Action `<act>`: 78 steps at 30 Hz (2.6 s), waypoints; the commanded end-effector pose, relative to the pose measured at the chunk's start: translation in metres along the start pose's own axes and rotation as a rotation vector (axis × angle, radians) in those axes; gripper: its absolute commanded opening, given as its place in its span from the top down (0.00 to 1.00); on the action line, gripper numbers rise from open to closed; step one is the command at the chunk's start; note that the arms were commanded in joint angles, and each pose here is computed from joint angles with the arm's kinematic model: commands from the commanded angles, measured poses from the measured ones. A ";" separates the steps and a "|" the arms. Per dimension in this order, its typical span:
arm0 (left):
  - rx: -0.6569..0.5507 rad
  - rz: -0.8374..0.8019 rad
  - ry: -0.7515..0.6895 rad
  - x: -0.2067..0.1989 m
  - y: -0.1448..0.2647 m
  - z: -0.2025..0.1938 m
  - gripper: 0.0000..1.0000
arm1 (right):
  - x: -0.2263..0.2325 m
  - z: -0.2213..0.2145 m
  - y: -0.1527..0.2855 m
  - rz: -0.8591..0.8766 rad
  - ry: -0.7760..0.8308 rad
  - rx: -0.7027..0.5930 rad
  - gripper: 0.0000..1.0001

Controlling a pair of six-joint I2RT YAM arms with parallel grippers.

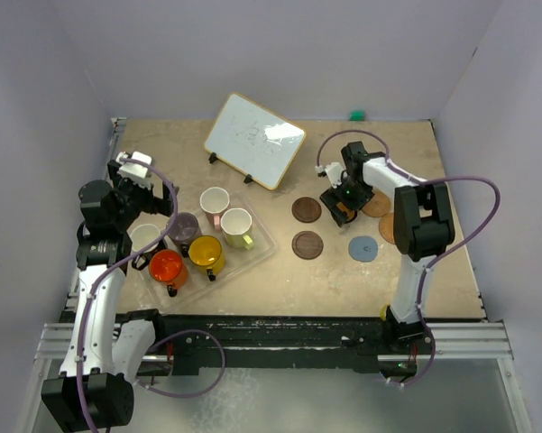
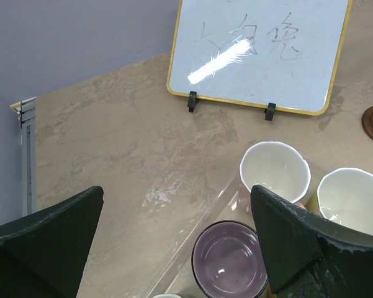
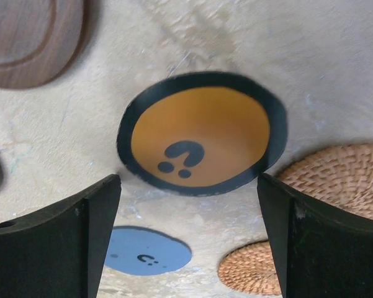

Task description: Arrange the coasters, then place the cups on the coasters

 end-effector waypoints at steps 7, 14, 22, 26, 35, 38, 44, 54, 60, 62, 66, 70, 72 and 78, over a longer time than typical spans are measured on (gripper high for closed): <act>-0.052 -0.014 -0.033 -0.001 0.002 0.011 0.01 | 0.034 -0.037 0.056 0.001 0.081 -0.034 0.03; -0.053 -0.024 -0.032 -0.002 0.001 0.010 0.01 | 0.055 -0.084 0.061 -0.006 0.173 0.038 0.00; -0.054 -0.025 -0.033 -0.002 0.001 0.009 0.01 | 0.059 -0.112 0.043 0.026 0.233 0.120 0.00; -0.053 -0.026 -0.034 -0.002 0.001 0.009 0.01 | 0.056 -0.113 0.033 0.048 0.244 0.145 0.01; -0.053 -0.023 -0.034 -0.002 0.001 0.009 0.01 | 0.046 -0.104 0.021 0.048 0.269 0.151 0.04; -0.051 -0.022 -0.034 -0.001 0.001 0.009 0.01 | 0.050 -0.097 0.021 0.073 0.266 0.133 0.09; -0.053 -0.021 -0.034 -0.001 0.000 0.009 0.01 | 0.064 -0.084 0.017 0.104 0.309 0.130 0.15; -0.052 -0.021 -0.034 -0.001 0.001 0.009 0.01 | 0.073 -0.073 0.016 0.098 0.340 0.131 0.20; -0.053 -0.020 -0.036 -0.001 0.001 0.009 0.01 | 0.084 -0.066 0.035 0.133 0.314 0.058 0.10; -0.054 -0.021 -0.034 -0.001 0.001 0.010 0.01 | 0.083 -0.063 0.045 0.112 0.308 0.027 0.08; -0.057 -0.029 -0.033 -0.003 0.002 0.010 0.01 | 0.077 -0.055 0.070 0.077 0.261 -0.073 0.06; -0.065 -0.027 -0.037 -0.003 0.003 0.013 0.01 | 0.057 -0.060 0.082 0.029 0.187 -0.115 0.05; -0.066 -0.035 -0.034 -0.004 0.003 0.013 0.01 | 0.038 -0.066 0.086 -0.016 0.136 -0.115 0.06; -0.069 -0.038 -0.034 -0.005 0.003 0.013 0.01 | -0.020 -0.085 0.088 -0.098 -0.066 -0.123 0.09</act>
Point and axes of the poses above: each gripper's point midway between its finger pads, its own y axis back along the fingers, its own x axis along the line the jaws close on, z = x × y, the point moved 3 cm from there along y, back along the fingers, and after that the axes turned 9 degrees about y, right-handed, at the moved point
